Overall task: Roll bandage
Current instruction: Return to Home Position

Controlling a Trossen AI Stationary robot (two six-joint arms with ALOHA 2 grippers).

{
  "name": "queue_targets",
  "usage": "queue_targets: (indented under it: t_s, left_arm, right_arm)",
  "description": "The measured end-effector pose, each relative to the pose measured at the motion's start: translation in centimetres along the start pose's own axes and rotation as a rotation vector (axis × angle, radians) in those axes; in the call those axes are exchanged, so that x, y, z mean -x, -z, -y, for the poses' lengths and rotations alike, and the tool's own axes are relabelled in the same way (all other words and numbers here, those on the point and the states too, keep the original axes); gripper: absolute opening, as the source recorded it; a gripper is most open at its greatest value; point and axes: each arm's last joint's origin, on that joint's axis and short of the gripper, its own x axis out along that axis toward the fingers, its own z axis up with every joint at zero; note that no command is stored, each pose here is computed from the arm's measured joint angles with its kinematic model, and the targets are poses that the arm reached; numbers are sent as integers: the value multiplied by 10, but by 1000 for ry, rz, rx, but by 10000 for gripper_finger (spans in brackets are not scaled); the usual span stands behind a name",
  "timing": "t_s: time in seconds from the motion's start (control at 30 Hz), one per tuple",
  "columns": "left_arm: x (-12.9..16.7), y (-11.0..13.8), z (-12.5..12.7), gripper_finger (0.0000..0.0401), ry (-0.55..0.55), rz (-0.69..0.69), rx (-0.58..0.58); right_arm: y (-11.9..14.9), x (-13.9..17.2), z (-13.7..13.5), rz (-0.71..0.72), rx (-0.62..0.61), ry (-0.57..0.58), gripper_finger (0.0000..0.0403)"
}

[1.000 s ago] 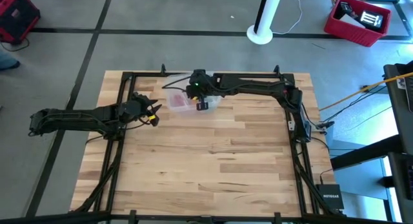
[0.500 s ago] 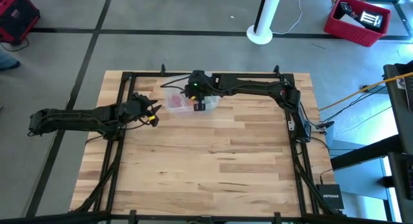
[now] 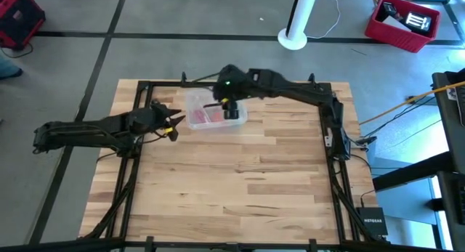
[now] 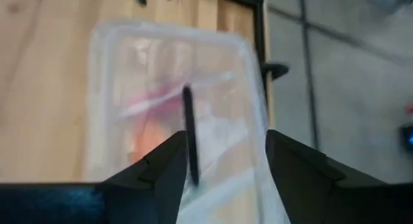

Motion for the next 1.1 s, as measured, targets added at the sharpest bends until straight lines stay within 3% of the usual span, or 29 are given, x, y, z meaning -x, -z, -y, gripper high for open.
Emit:
queue_targets:
  t_s: [0.13, 0.23, 0.4, 0.57, 0.67, 0.9, 1.1]
  left_arm:
    - [6, -17, 3, 133, 79, 85, -59]
    - [11, -23, 7, 117, 199, 161, -126]
    - [15, -25, 15, 62, 366, 190, -140]
    - [20, -25, 19, 8, 414, 202, -149]
    - [22, -22, 19, 5, 421, 225, -144]
    - [25, 0, 13, 5, 410, 234, -92]
    - [30, 12, 6, 4, 419, 279, -30]
  right_arm:
    - [2, 45, 4, 19, -90, -101, 200]
    - [9, 78, 8, 64, -158, -128, 172]
    - [34, 92, 0, 62, -223, -140, 109]
    - [75, 105, -20, 160, -302, -123, 40]
    - [105, 104, -35, 233, -357, -103, 8]
    - [170, 118, -65, 490, -502, -22, 21]
    - [222, 123, -90, 648, -577, 6, 4]
